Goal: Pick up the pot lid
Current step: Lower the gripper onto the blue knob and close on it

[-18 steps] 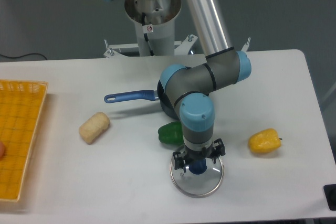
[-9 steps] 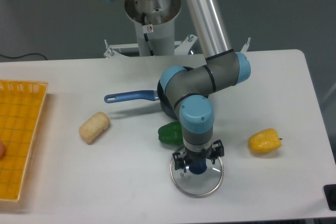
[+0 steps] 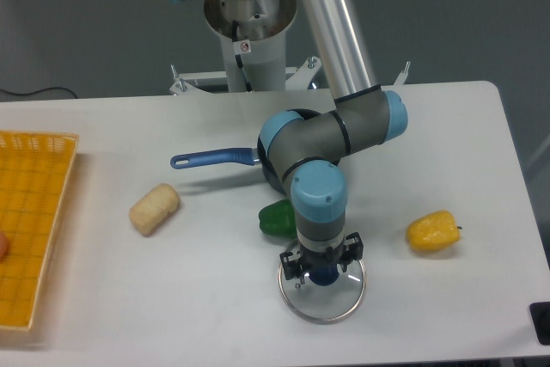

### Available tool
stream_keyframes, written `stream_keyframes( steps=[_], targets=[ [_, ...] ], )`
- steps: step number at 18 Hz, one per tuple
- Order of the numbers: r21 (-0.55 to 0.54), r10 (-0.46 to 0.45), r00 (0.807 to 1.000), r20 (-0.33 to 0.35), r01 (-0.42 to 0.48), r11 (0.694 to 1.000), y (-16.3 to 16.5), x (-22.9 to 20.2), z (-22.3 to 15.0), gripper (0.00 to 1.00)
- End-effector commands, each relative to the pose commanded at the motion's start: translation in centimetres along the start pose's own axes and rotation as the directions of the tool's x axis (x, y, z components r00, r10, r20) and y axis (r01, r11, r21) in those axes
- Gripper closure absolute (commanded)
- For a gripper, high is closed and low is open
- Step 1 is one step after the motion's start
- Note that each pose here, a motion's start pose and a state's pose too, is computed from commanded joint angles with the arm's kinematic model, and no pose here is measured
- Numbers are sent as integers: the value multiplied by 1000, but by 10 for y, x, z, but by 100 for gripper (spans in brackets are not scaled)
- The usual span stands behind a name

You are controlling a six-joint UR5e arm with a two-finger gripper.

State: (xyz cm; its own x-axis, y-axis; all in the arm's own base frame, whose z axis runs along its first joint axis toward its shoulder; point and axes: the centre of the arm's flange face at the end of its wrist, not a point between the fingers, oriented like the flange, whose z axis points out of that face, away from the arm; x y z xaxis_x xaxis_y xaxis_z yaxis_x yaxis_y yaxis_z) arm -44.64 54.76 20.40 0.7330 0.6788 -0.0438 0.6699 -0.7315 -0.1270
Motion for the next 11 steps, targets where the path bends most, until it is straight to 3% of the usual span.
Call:
stream_keyframes(
  steps=[11],
  targets=[
    [0,14,1000,-2,-14,1000,1,1,-2,30]
  ],
)
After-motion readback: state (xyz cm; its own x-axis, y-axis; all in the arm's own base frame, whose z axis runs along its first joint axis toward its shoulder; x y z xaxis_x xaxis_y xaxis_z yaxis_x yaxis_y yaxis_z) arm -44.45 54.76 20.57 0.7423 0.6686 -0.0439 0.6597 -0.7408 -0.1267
